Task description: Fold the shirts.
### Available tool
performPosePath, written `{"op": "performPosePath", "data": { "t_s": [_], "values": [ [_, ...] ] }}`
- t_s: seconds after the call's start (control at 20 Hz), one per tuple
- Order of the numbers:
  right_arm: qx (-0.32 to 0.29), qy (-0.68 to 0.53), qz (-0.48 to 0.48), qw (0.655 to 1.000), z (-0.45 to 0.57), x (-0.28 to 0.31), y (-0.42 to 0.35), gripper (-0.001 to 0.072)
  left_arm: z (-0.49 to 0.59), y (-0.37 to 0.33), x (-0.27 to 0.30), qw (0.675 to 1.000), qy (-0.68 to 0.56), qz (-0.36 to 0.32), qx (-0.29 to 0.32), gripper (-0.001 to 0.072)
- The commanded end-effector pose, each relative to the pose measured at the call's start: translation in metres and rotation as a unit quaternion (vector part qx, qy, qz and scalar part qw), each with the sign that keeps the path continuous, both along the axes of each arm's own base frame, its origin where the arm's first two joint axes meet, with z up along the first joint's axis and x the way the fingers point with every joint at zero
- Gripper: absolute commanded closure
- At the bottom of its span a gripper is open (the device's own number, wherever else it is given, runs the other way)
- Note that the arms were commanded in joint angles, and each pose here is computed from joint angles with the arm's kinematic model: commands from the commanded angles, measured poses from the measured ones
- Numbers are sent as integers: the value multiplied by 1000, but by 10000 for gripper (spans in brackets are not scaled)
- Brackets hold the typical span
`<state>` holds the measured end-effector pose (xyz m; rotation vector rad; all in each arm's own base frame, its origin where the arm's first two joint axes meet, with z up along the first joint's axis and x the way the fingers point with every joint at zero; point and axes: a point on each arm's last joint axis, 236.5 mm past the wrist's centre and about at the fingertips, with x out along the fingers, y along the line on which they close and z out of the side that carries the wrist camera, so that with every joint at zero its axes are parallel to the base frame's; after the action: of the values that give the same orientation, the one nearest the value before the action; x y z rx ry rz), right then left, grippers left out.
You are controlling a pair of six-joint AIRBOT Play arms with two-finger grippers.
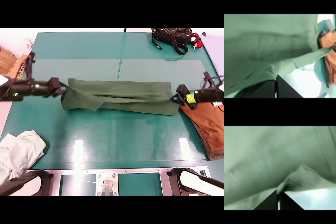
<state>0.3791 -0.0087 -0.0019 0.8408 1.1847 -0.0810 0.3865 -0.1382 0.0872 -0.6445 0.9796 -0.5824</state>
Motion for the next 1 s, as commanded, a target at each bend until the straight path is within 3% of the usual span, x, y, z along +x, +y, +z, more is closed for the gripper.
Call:
{"op": "performPosePath", "data": {
  "t_s": [0.0,0.25,0.3,0.35,0.4,0.55,0.6,0.75,0.9,0.95],
  "values": [
    [6,-13,2,1000,-15,65,-2,694,-25,-15,60,1000,-4,-2,5,685],
    [26,8,3,1000,-65,126,-8,692,-60,-14,144,998,-18,50,17,681],
    [27,9,2,1000,-72,135,-10,604,-65,-11,155,998,-22,58,20,437],
    [26,6,1,1000,-75,141,-13,466,-66,-6,165,997,-31,74,24,189],
    [25,2,-1,1000,-72,146,-19,361,-65,3,175,994,-41,95,27,172],
    [20,-5,27,999,-53,141,-39,310,-57,31,186,989,-34,142,10,170],
    [20,1,56,998,-48,130,-46,215,-56,33,179,992,-22,128,4,170],
    [12,14,91,996,-50,105,-76,164,-54,31,153,997,19,73,-16,171],
    [-1,23,89,996,-60,92,-106,164,-57,21,132,998,48,32,-25,177],
    [-1,24,94,995,-65,90,-109,164,-57,17,126,998,54,19,-28,364]
  ]
}}
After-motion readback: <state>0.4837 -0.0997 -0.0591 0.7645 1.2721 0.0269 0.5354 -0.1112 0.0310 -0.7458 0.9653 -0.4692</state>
